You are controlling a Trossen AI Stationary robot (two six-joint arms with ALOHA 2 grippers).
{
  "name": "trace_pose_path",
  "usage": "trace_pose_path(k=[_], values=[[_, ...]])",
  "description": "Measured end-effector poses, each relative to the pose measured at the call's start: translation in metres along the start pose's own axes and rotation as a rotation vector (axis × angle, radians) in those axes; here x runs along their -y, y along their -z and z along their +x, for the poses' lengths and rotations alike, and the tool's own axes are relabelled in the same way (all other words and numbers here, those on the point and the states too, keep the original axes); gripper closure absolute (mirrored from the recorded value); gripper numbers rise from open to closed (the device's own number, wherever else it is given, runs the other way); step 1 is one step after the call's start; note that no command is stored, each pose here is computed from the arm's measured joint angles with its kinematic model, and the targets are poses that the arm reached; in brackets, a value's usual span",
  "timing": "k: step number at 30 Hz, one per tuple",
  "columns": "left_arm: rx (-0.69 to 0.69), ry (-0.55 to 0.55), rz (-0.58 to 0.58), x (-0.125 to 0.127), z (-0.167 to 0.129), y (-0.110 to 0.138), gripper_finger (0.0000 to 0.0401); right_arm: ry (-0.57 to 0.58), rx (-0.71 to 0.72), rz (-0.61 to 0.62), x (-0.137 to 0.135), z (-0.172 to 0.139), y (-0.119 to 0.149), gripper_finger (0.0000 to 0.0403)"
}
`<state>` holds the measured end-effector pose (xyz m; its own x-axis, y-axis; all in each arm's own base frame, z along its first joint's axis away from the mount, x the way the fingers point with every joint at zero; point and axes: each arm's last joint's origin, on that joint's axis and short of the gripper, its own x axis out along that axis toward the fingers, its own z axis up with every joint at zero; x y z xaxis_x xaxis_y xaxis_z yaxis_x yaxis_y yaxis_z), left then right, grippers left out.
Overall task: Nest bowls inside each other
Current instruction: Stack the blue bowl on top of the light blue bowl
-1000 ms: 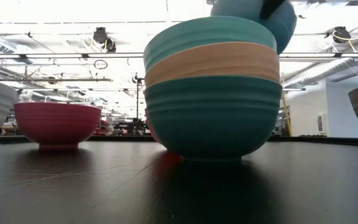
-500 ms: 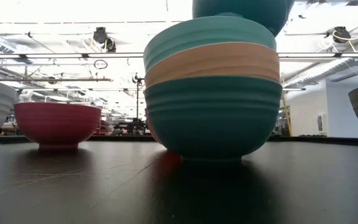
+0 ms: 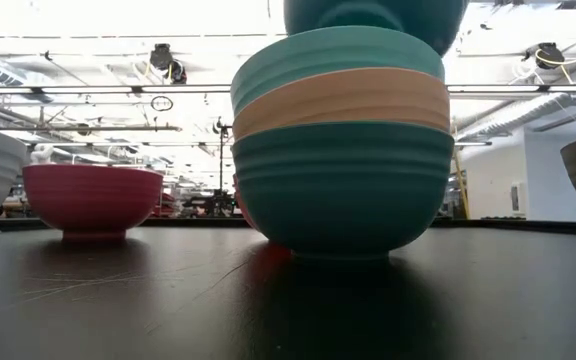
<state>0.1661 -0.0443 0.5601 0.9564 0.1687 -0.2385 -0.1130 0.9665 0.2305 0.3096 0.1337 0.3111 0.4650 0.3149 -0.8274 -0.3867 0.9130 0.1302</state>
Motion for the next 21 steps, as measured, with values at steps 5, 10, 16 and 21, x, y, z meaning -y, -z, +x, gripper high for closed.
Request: trace_pose_path(k=[5, 10, 16, 21], values=[[-0.001, 0.002, -0.010, 0.000, 0.000, 0.000, 0.0144, 0.046, -0.103, 0.013, 0.008, 0.019, -0.008, 0.0403], [-0.013, 0.003, -0.008, 0.000, 0.000, 0.001, 0.0144, 0.068, -0.176, -0.025, 0.010, 0.031, -0.021, 0.0403], [-0.030, 0.005, -0.005, 0.000, 0.000, 0.003, 0.0144, 0.081, -0.238, -0.042, 0.004, 0.042, -0.031, 0.0403], [-0.035, 0.006, -0.017, 0.001, 0.000, 0.004, 0.0144, 0.095, -0.258, -0.038, -0.002, 0.047, -0.033, 0.0403]])
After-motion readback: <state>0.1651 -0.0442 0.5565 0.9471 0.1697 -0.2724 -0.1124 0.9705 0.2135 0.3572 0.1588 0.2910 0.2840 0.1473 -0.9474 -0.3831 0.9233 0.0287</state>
